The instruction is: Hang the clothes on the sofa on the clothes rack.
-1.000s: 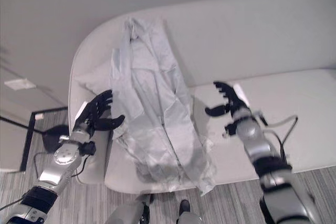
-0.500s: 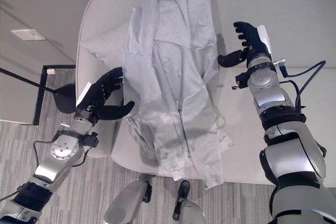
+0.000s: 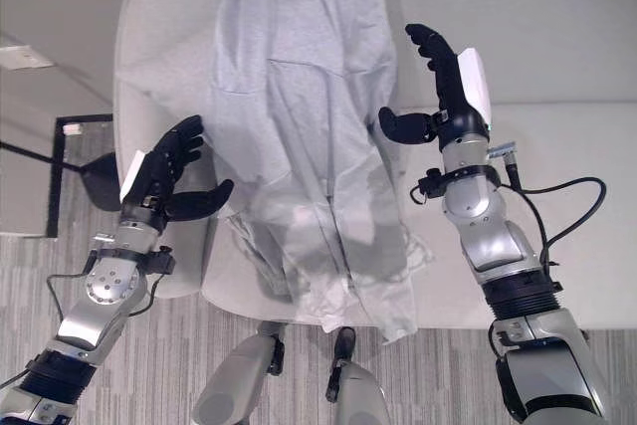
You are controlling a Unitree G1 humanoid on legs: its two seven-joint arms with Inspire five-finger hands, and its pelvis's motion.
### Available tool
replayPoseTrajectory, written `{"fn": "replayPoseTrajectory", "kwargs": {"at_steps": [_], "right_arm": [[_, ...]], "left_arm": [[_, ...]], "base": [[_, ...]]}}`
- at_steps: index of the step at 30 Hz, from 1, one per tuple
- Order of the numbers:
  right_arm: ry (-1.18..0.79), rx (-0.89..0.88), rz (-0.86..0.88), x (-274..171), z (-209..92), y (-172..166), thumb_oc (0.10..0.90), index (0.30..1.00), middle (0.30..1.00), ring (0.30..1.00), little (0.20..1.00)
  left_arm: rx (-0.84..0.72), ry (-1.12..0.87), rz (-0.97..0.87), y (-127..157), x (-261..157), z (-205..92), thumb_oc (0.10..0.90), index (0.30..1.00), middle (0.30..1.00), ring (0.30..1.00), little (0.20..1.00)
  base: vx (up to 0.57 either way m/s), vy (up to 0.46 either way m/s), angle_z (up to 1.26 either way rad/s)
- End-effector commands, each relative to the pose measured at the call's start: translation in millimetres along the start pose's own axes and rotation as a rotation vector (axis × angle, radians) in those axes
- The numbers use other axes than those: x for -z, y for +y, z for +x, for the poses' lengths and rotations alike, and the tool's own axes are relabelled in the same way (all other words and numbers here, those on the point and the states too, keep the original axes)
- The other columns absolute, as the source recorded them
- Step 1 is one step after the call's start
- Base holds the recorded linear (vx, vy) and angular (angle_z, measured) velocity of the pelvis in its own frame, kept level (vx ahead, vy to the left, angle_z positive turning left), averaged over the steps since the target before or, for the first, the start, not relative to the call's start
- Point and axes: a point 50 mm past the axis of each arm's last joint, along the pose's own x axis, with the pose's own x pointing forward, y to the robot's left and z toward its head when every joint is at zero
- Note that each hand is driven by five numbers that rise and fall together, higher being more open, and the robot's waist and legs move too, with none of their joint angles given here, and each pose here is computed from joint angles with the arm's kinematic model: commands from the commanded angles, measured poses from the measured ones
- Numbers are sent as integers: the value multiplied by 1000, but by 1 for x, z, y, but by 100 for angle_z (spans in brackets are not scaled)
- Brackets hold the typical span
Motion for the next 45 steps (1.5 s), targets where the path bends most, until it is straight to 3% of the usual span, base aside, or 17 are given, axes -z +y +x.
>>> {"fn": "replayPoseTrajectory", "kwargs": {"at_steps": [1, 13, 20, 21, 22, 23, 33, 39, 45], "right_arm": [[-290, 27, 14, -62, 16, -12, 800, 900, 900, 900, 900], [-182, -77, 96, -56, 41, 19, 800, 900, 900, 900, 900], [-60, -16, 66, -42, 63, 16, 800, 900, 900, 900, 900], [-37, -9, 78, -40, 66, 17, 776, 865, 865, 865, 865], [-7, -5, 79, -36, 69, 18, 513, 469, 469, 469, 469], [27, 2, 58, -31, 72, 17, 400, 300, 300, 300, 300], [85, 39, 75, -17, 60, 28, 400, 300, 300, 300, 300], [25, 98, 161, -20, 46, 18, 400, 300, 300, 300, 300], [-5, 57, 231, -22, 27, 30, 400, 300, 300, 300, 300]], "left_arm": [[-74, -269, 8, 13, -48, 11, 800, 900, 900, 900, 900], [-97, -287, -8, 15, -52, 15, 800, 900, 900, 900, 900], [-86, -307, -32, 14, -57, 14, 800, 900, 900, 900, 900], [-81, -310, -39, 12, -57, 14, 800, 900, 900, 900, 900], [-75, -313, -47, 11, -58, 15, 800, 900, 900, 900, 900], [-72, -311, -52, 11, -58, 16, 800, 900, 900, 900, 900], [-103, -309, -17, 12, -59, 23, 800, 900, 900, 900, 900], [-103, -302, 140, 5, -57, 33, 800, 900, 900, 900, 900], [-127, -212, 230, -6, -40, 52, 800, 900, 900, 900, 900]], "base": [[-13, -24, -18], [-2, -3, -1], [0, 0, 0], [0, 0, 0], [0, 0, 0], [0, 0, 0], [1, -4, 3], [-27, -33, 1], [-39, -42, -5]]}}
